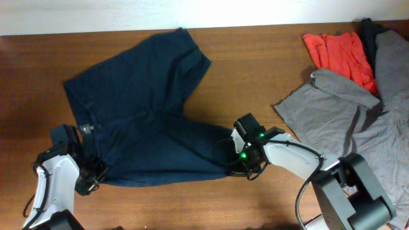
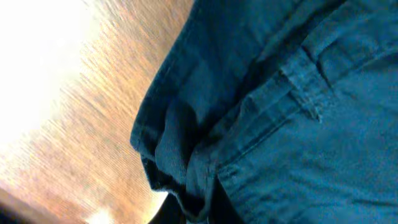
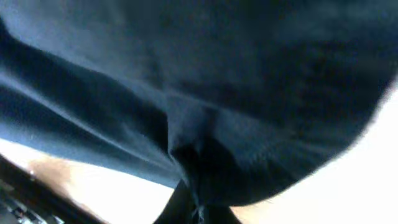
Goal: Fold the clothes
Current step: 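Stretch the shorts, moving the right gripper up toward the far edge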
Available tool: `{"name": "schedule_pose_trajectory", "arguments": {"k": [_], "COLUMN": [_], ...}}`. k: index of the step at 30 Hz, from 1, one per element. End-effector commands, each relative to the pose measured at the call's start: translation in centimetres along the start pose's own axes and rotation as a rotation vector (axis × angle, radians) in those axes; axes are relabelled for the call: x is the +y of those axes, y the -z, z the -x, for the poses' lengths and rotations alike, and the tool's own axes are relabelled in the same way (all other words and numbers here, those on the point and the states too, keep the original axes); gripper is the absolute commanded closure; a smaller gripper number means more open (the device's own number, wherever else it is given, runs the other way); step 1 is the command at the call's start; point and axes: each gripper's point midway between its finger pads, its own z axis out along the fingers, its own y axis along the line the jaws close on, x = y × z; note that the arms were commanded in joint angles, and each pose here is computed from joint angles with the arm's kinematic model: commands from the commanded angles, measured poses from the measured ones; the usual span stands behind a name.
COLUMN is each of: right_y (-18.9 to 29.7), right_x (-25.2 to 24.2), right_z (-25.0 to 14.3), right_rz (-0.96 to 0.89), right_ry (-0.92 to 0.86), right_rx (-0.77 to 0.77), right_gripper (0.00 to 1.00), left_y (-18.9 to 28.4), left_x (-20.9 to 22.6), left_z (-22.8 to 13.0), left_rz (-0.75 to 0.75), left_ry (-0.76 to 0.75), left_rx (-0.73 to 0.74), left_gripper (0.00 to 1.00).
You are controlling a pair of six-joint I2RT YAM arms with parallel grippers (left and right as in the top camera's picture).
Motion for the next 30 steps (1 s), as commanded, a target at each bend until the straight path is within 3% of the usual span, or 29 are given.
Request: {"name": "schedule_pose_trajectory", "arguments": {"k": [1, 10, 14, 16, 18, 24, 30], "right_y": [4.8, 20.4, 25.2, 28.4, 30.0, 33.9, 33.4], "right_x": [-3.2, -2.7, -2.7, -3.4, -3.3, -1.2, -0.6], "right_z": [2.8, 1.1, -1.3, -2.6, -2.6, 2.0, 12.1], "right_rz": [-0.169, -0.248, -0.264, -0.313, -0.327, -0.355, -0.413], "right_ry": [-0.077, -0.103, -0.127, -0.167, -0.163, -0.008, 0.095], "right_rx": [-0.165, -0.506, -0.613, -0.679, -0.719, -0.837, -0.871], "right_gripper": [0.96, 0.96, 0.96, 0.96, 0.96, 0.96, 0.96], "left_y": [1.0, 5.0, 7.4, 9.9, 10.6, 11.7, 12.7], "left_x": [0.4, -2.0, -1.5, -3.0, -2.6, -3.6, -8.4], "left_z": [0.7, -1.2, -3.4, -5.9, -6.9, -4.9, 2.7], "left_rz": [0.019, -0.155, -0.204, -0.363, -0.369, -0.417, -0.570], "left_ry": [-0.070, -0.171, -0.212, -0.263, -0.267, -0.253, -0.189], "left_rx": [-0.021, 0.026, 0.012, 0.012, 0.001, -0.121, -0.294], "left_gripper": [1.00, 1.00, 1.00, 1.00, 1.00, 1.00, 1.00]}}
